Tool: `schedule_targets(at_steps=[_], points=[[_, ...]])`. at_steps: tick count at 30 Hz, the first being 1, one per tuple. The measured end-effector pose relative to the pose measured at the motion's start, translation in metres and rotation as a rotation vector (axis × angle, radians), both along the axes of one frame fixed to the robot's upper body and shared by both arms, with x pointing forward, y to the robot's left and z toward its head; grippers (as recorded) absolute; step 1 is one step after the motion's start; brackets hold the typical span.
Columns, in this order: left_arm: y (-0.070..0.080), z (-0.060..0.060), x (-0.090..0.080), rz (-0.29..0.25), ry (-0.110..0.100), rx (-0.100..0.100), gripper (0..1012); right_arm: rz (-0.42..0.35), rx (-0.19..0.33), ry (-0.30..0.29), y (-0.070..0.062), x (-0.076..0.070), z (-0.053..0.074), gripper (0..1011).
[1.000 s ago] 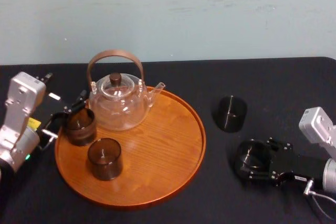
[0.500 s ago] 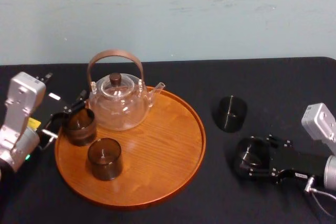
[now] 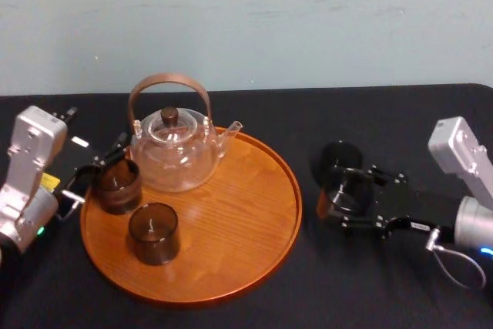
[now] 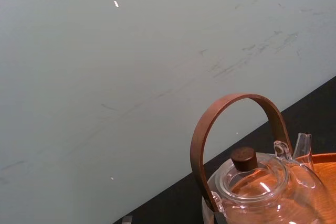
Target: Pick up the glass from the table and place it on the tray.
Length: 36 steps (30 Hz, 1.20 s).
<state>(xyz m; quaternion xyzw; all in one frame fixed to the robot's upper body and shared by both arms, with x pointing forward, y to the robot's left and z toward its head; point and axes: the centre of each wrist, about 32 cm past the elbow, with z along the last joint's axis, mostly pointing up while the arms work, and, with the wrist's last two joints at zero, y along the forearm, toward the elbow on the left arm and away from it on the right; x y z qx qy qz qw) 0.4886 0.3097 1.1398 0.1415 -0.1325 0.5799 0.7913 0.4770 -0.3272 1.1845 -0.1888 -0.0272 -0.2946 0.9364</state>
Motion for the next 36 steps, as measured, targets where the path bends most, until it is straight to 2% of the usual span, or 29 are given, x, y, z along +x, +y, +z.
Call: schedule_targets(at_steps=[5, 17, 28, 36], points=[[0.0, 0.0, 0.0, 0.0, 0.0, 0.0, 1001, 0.018, 0.012, -0.014, 0.012, 0.008, 0.003, 908], [0.0, 0.0, 0.0, 0.0, 0.0, 0.0, 1001, 0.1, 0.047, -0.035, 0.051, 0.029, 0.004, 908], [0.0, 0.0, 0.0, 0.0, 0.0, 0.0, 1001, 0.178, 0.06, -0.03, 0.086, 0.041, -0.004, 908], [0.0, 0.0, 0.0, 0.0, 0.0, 0.0, 1001, 0.222, 0.064, -0.018, 0.103, 0.045, -0.016, 909]])
